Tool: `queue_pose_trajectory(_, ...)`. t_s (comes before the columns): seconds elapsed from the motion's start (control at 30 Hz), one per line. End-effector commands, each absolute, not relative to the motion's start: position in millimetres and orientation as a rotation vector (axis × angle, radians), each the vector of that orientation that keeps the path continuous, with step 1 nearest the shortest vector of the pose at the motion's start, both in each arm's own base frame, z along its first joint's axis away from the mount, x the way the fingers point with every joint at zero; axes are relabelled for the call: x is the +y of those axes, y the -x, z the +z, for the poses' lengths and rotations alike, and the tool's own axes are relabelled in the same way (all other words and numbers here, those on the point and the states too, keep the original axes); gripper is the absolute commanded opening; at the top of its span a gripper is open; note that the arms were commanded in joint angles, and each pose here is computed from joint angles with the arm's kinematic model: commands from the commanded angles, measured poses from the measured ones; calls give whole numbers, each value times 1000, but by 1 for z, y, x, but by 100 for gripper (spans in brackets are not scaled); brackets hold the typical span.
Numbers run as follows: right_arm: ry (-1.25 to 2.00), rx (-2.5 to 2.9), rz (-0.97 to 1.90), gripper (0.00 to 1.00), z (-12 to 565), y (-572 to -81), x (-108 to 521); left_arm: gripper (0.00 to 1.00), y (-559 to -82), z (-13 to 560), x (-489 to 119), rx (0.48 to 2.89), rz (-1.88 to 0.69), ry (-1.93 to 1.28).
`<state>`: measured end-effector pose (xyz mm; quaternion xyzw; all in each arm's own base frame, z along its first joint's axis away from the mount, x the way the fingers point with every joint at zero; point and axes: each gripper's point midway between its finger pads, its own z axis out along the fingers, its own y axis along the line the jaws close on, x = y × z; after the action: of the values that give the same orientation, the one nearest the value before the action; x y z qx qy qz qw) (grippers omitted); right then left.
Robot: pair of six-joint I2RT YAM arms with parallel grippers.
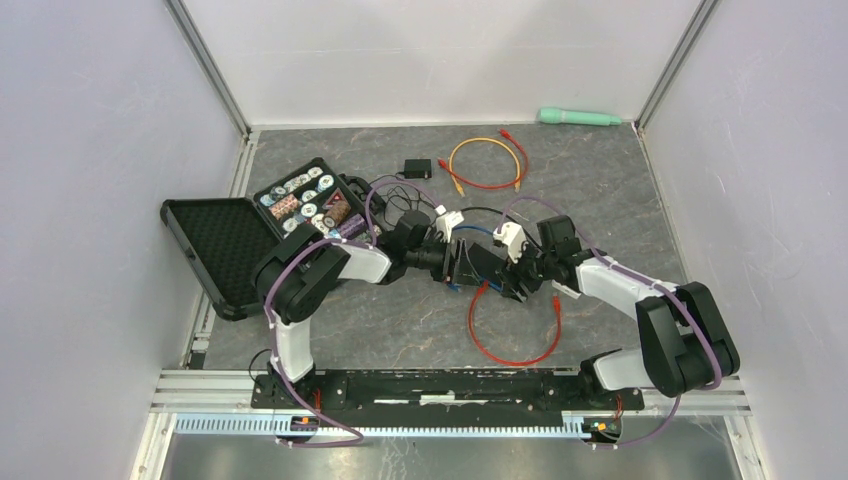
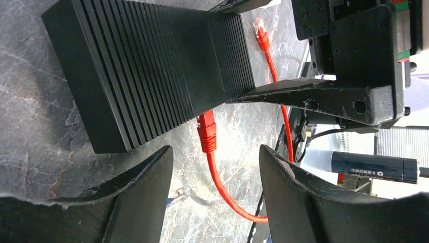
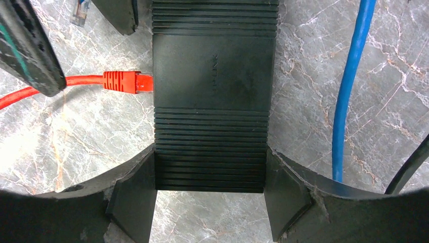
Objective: Pull the plug from the switch port
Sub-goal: Pull the connector from the switch port.
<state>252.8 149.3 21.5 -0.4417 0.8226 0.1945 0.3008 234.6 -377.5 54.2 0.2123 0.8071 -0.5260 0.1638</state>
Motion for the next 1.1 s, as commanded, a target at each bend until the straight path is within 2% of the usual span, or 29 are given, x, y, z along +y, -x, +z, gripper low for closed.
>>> queue_pose_trajectory(0.0, 1139, 2078, 579, 0, 46, -272, 165, 69, -242, 62, -387, 2268, -1555, -536)
queue_pose_trajectory(0.27, 1131, 2072, 601, 0, 47, -271, 166, 68, -244, 49, -395, 2317, -1605, -427)
queue_pose_trajectory(0.6, 1114, 2091, 587, 0, 44, -273, 162, 53, -237, 53, -401, 2273, -1683, -322)
queue_pose_trajectory(0.9, 1068, 2098, 603, 0, 45, -278, 165, 55, -237, 50, -404, 2253, -1714, -263)
queue_pose_trajectory(1.07, 1069, 2106, 615, 0, 43, -277, 166, 52, -240, 51, -406, 2229, -1724, -261)
